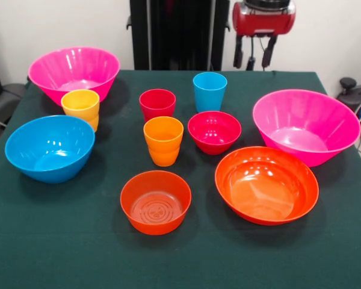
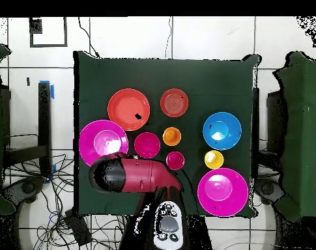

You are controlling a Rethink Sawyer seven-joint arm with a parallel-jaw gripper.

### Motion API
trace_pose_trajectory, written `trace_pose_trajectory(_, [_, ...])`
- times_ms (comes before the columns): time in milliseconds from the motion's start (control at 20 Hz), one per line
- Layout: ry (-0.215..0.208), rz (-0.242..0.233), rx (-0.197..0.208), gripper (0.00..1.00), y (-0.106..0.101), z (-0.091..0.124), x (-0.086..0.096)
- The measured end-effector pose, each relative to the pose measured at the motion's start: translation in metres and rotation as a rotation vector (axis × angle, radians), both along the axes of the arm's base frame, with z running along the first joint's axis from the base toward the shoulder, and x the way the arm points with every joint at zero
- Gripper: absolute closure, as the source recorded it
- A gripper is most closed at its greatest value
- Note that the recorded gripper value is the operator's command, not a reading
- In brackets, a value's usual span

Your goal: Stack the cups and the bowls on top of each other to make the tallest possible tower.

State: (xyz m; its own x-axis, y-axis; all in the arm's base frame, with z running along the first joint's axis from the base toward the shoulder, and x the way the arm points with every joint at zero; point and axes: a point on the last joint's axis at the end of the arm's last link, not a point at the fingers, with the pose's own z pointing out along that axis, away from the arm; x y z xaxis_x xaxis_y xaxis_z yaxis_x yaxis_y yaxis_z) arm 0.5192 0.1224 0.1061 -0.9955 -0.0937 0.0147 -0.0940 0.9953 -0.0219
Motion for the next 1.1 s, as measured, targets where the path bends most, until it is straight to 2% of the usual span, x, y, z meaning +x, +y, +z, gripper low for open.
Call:
trace_pose_trajectory(300, [0.020,0.000,-0.020,0.00,-0.013,-0.007,-0.008])
trace_pose_trajectory(650, [0.001,-0.002,-0.030,0.00,-0.018,0.002,-0.010])
trace_pose_trajectory(950, [-0.065,-0.005,-0.033,0.00,-0.021,0.008,0.001])
trace_pose_trajectory(1100, [-0.119,0.001,-0.038,0.00,-0.022,0.008,0.007])
